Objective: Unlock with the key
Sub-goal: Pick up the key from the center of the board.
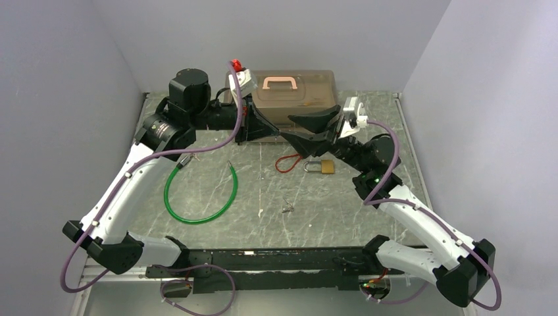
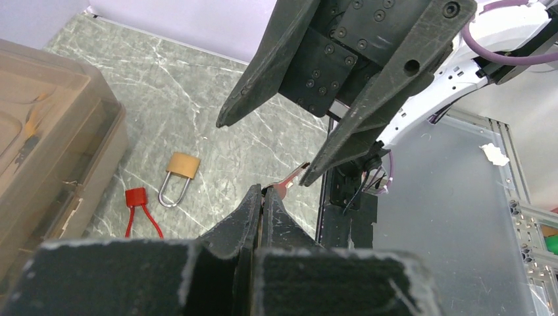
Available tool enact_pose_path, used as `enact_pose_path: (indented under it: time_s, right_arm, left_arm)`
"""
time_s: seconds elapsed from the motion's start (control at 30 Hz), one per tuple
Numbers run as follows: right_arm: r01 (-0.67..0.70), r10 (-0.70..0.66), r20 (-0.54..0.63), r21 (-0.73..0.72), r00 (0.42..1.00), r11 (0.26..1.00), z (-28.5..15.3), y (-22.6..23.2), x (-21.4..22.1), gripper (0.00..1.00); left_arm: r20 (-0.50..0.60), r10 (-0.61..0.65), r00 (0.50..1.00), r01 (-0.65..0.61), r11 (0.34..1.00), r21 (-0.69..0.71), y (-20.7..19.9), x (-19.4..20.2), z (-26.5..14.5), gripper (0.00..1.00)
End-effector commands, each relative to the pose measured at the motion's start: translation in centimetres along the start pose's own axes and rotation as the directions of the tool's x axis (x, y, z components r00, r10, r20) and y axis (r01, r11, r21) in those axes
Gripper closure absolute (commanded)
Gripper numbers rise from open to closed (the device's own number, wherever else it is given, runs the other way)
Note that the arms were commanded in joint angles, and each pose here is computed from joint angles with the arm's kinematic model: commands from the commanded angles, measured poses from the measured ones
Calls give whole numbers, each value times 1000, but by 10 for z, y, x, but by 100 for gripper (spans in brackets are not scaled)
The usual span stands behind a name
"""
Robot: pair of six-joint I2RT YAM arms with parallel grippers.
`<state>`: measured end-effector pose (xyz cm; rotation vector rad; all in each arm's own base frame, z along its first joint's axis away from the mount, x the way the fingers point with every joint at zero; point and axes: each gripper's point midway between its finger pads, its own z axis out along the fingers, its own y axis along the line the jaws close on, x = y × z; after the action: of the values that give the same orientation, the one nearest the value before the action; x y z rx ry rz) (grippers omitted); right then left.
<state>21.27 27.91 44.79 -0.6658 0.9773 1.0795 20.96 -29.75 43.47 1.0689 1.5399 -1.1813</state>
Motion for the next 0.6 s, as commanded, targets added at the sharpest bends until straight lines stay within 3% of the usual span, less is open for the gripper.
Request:
enact_pose_path:
  time_s: [0.0, 0.57]
  right_arm:
    - [3, -1, 55, -34, 998, 999, 10, 8, -27, 49]
    - [-59, 59, -14, -58, 998, 997, 9, 14, -15, 52]
  left_arm:
    - [35, 16, 999, -16, 1000, -10, 1, -11, -2, 100]
    - [56, 38, 998, -35, 998, -51, 6, -18, -10, 100]
